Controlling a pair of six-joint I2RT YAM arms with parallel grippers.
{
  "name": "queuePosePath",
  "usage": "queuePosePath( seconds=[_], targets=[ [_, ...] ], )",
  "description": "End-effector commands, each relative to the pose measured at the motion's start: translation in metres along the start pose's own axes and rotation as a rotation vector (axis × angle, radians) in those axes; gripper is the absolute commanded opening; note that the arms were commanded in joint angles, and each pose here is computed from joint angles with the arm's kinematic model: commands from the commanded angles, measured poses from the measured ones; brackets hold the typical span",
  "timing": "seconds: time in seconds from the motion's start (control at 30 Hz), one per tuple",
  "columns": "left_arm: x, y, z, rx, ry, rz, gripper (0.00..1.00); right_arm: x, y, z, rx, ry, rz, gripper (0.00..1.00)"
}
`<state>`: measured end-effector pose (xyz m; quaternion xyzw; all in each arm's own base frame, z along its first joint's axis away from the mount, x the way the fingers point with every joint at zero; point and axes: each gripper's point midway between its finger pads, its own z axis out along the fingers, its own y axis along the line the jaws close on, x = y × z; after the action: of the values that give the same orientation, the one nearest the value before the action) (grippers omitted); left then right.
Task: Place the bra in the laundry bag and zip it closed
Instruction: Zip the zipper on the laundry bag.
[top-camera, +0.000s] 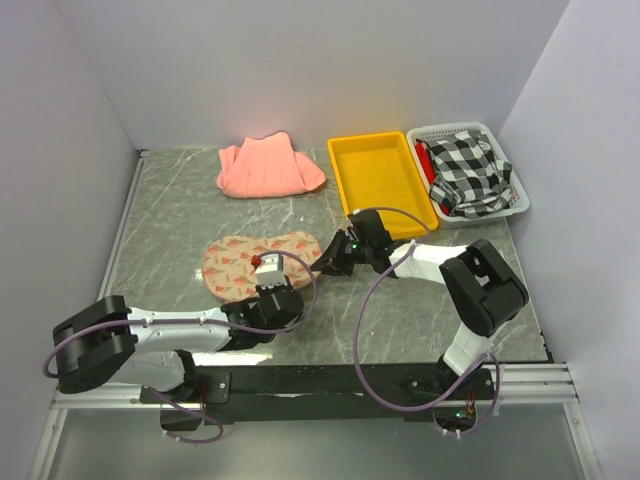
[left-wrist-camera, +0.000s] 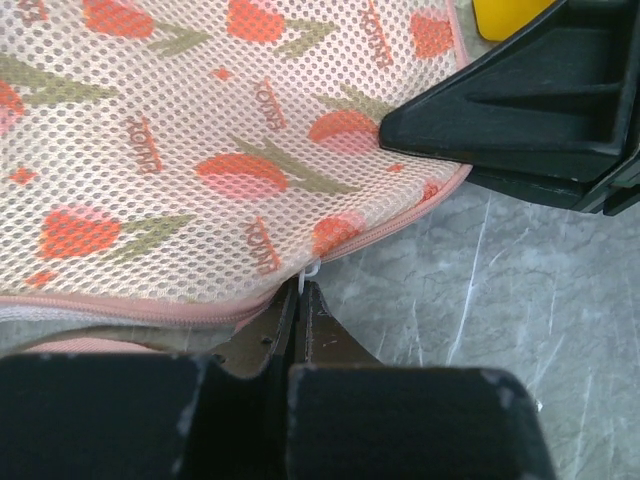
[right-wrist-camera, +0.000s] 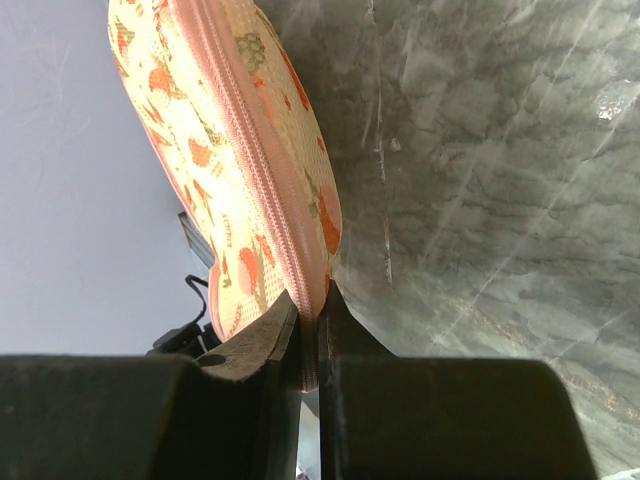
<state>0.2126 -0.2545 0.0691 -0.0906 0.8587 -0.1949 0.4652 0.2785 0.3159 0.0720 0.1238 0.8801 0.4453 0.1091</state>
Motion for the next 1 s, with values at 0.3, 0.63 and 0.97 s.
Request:
queuePosePath(
  seconds=[0.3,0.63,0.97],
  targets=[
    [-0.015,0.046,-0.007,-0.118,-0.037,-0.010,0.01,-0.020,0.003,-0.003,0.013,-0.030,-0.056,0.00],
    [-0.046,0.045,-0.013,-0.036,-0.084,-0.048,0.01,-0.024,0.006,-0.005,-0.011,-0.024,-0.049,0.00],
    [-0.040,0.070,-0.005,-0.160,-0.070,-0.016,0.01,-0.023,0.005,-0.006,0.000,-0.019,-0.058,0.00]
  ],
)
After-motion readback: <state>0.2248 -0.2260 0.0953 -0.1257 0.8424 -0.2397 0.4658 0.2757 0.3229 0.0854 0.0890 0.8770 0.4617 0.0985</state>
